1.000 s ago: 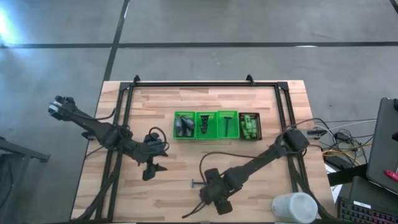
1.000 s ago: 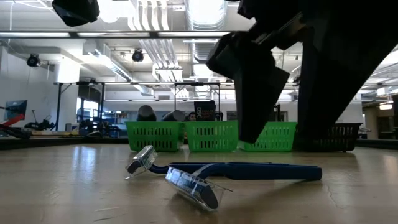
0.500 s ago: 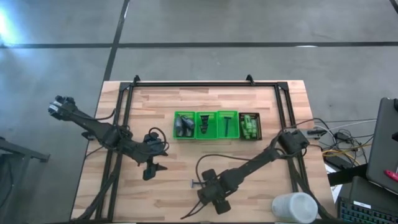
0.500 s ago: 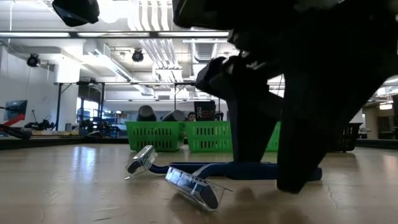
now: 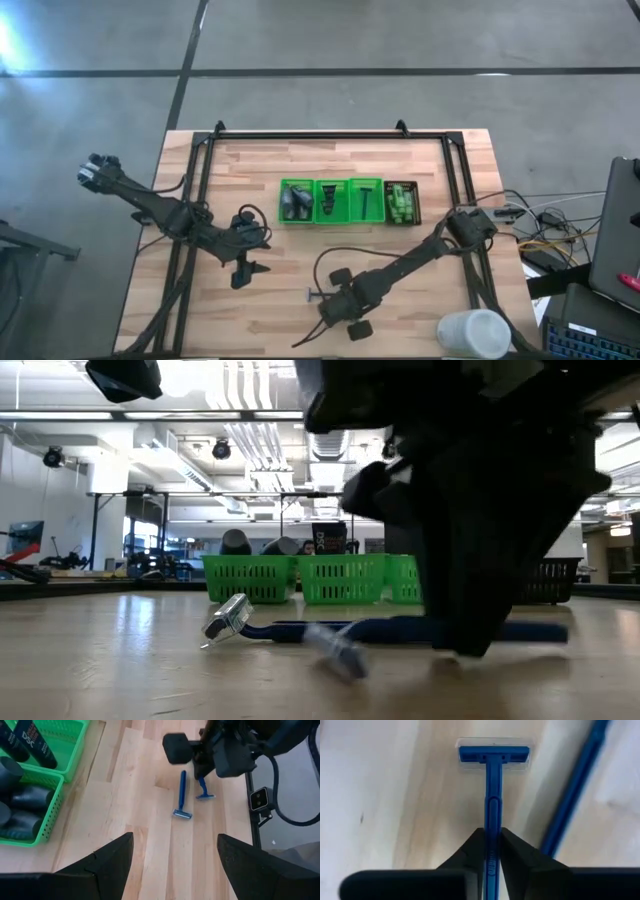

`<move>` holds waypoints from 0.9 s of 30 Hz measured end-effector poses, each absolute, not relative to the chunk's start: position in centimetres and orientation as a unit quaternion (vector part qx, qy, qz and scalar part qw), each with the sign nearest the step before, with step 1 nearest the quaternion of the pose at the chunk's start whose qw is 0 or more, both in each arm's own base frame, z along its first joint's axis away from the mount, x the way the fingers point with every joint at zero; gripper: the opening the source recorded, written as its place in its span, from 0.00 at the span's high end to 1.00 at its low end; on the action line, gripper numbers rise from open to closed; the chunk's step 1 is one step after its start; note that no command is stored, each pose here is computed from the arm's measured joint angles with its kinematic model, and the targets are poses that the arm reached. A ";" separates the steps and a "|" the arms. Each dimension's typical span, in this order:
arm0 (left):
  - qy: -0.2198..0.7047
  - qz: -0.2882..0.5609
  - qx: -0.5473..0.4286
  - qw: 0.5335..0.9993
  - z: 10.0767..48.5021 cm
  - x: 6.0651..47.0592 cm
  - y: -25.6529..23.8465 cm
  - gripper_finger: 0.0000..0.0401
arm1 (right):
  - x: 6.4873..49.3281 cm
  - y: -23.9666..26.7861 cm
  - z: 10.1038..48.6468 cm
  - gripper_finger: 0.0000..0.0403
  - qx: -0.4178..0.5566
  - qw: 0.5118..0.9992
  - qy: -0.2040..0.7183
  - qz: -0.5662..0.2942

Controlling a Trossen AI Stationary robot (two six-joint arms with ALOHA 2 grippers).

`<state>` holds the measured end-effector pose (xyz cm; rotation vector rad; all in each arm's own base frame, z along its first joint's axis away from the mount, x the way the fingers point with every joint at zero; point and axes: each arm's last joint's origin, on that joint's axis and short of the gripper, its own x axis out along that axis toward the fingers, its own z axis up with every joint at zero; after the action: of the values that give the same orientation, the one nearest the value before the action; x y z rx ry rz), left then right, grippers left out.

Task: Pick & Place Travel size toiletries
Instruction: Put the razor into the right green bin

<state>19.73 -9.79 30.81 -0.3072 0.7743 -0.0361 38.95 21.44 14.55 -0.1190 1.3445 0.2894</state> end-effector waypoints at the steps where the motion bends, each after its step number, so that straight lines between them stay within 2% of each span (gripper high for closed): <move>1: 0.376 -0.017 -0.149 0.914 30.8 19.7 -9.8 0.27 | 38.8 21.3 14.9 0.92 -0.049 0.770 0.624 0.126; 6: 0.371 -0.007 -0.146 0.917 30.8 19.8 -9.7 0.27 | 38.2 20.7 19.1 0.94 0.010 0.810 0.584 0.052; 9: 0.369 -0.002 -0.144 0.918 30.8 19.8 -9.7 0.27 | 37.2 19.2 21.9 0.93 0.052 0.823 0.564 -0.045; 12: 0.364 0.007 -0.137 0.921 30.8 19.8 -9.6 0.27 | 35.5 16.3 24.0 0.93 0.116 0.804 0.554 -0.183; 15: 0.359 0.011 -0.126 0.925 30.9 19.8 -9.6 0.27 | 33.1 12.4 25.5 0.93 0.214 0.748 0.530 -0.337; 17: 0.355 0.015 -0.123 0.927 30.9 19.9 -9.6 0.27 | 31.7 9.8 26.0 0.93 0.272 0.715 0.499 -0.406; 23: 0.351 0.021 -0.121 0.928 30.9 19.9 -9.5 0.27 | 29.5 1.9 26.1 0.93 0.413 0.676 0.379 -0.478; 27: 0.351 0.021 -0.122 0.928 30.9 19.9 -9.5 0.27 | 29.8 -2.1 24.3 0.93 0.469 0.675 0.316 -0.473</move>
<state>19.89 -9.54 30.93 -0.2491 0.7187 0.0428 29.78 -2.07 24.29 1.0557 0.7107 -1.0645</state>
